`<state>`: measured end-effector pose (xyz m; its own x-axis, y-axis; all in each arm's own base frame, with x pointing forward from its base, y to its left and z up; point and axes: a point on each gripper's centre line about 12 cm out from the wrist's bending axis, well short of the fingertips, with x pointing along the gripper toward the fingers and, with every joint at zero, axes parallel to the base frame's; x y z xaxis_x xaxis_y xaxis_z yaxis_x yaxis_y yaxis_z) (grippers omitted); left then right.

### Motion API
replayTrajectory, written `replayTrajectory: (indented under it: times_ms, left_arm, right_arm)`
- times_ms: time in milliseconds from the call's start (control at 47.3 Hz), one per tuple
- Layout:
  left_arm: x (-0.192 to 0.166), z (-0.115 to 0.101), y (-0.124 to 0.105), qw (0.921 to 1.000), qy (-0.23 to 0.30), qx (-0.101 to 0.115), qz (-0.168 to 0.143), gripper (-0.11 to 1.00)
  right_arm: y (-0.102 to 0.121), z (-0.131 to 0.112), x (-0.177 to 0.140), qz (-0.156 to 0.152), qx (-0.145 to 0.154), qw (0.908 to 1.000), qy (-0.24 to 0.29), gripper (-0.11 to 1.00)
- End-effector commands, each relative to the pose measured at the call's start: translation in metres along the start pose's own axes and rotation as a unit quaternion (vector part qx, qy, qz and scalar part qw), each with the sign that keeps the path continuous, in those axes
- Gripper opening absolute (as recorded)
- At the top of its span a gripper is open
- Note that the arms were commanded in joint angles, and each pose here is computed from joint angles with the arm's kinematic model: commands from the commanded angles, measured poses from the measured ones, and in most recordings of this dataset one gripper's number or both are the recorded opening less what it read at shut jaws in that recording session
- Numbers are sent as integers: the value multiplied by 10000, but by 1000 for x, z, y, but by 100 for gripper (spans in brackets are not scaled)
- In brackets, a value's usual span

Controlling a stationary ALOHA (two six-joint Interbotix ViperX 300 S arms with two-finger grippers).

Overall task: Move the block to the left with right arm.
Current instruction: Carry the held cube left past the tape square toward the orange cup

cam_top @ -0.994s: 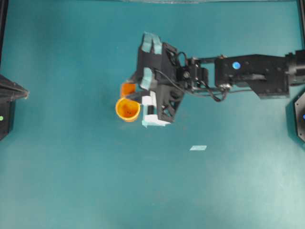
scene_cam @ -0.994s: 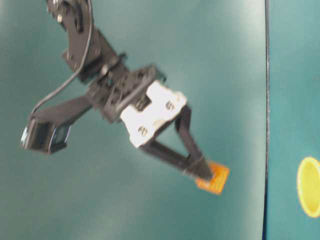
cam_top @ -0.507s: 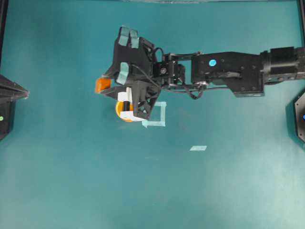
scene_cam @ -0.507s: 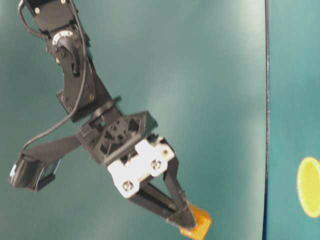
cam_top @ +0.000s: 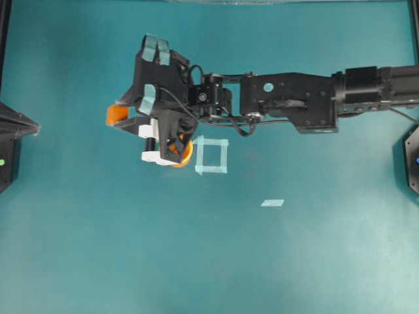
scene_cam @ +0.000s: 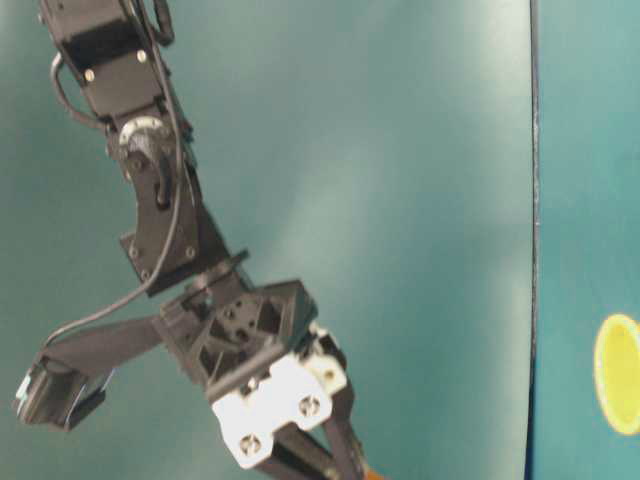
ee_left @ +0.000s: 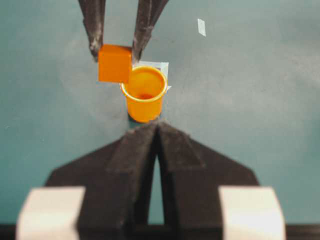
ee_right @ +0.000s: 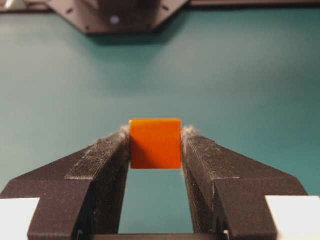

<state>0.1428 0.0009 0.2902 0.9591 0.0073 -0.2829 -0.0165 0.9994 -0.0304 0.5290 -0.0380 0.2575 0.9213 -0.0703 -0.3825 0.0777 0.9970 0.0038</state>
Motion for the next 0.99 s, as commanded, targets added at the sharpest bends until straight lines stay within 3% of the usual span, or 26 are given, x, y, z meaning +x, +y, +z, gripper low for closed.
replayTrajectory:
  times_ms: [0,444,973]
  left_arm:
    - [-3,13,0,9999,-146,4,6,0]
    - [-3,13,0,9999,-146,6,-2,0]
    - [-3,13,0,9999,-146,6,-2,0]
  right_arm:
    - [4,25,-4,40,-9,9993,-375,40]
    - [22,22,17,193,-27,9991,-366,40]
    - [22,24,17,194,-27,9990,-397,40]
